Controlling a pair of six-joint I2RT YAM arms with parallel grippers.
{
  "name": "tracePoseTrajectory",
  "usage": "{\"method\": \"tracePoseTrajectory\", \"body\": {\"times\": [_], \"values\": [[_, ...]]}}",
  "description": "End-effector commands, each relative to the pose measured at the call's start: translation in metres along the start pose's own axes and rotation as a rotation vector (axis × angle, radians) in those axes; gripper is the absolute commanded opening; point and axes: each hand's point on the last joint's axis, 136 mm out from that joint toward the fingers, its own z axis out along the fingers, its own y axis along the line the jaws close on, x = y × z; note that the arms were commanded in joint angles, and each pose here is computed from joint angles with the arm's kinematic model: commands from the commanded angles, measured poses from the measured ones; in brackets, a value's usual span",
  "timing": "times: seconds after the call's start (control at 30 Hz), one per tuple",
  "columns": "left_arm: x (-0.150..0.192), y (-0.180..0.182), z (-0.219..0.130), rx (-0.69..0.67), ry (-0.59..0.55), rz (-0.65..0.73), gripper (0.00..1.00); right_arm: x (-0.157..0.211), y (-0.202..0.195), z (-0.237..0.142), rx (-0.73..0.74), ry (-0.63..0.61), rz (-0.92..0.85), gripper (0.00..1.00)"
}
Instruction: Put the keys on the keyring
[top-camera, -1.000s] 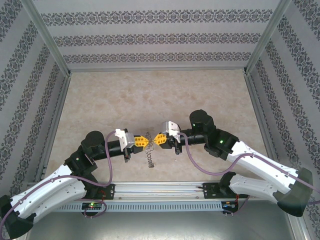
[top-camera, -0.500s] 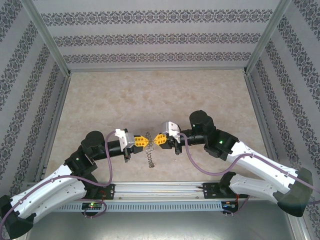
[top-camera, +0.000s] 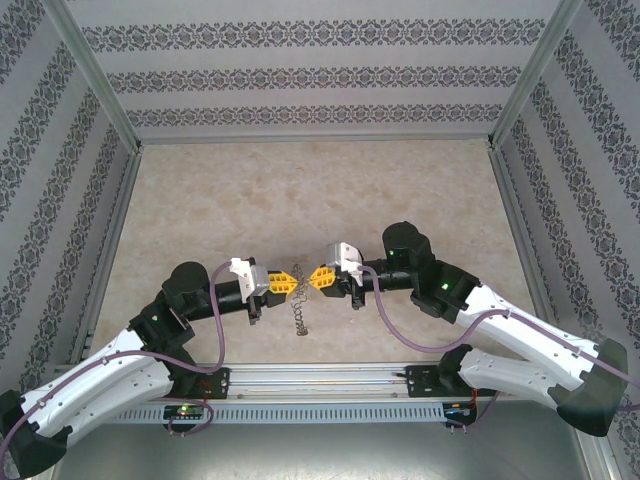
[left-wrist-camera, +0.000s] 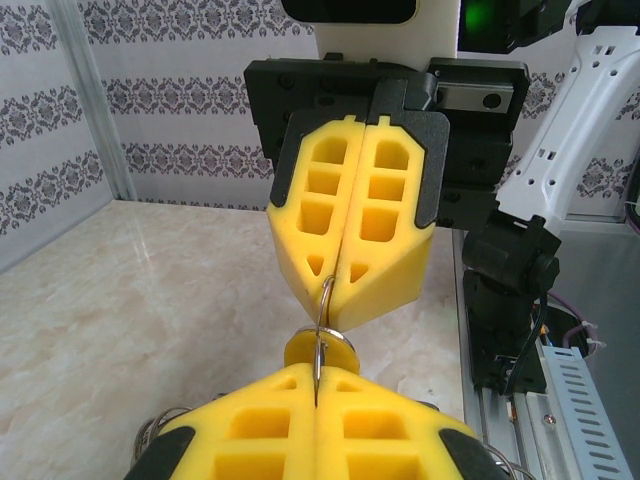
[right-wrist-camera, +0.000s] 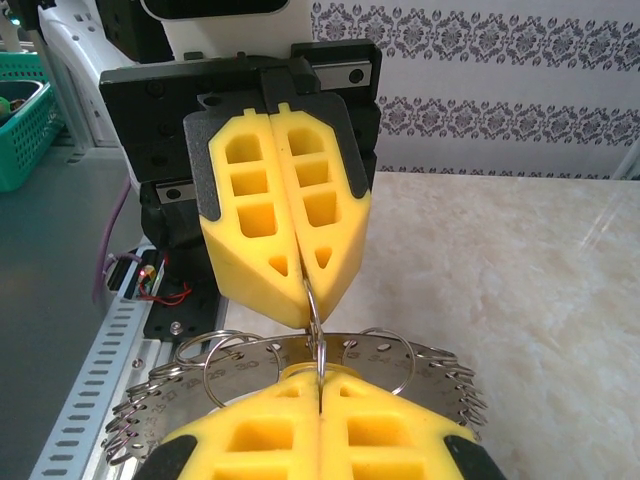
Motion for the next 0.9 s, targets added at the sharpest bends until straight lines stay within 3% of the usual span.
{"method": "tracePoseTrajectory", "body": {"times": [0.0, 0.87], "values": [[-0.0193, 0.0006, -0.0041, -0.004, -0.077, 0.064, 0.0, -0.0046, 0.0004, 0.0018, -0.008, -0.025, -0.009, 0.0], [-0.0182, 0.0014, -0.0037, -0.008, -0.074, 0.065, 0.0, -0.0054, 0.0059, -0.0022, -0.022, -0.027, -0.009, 0.0]]}}
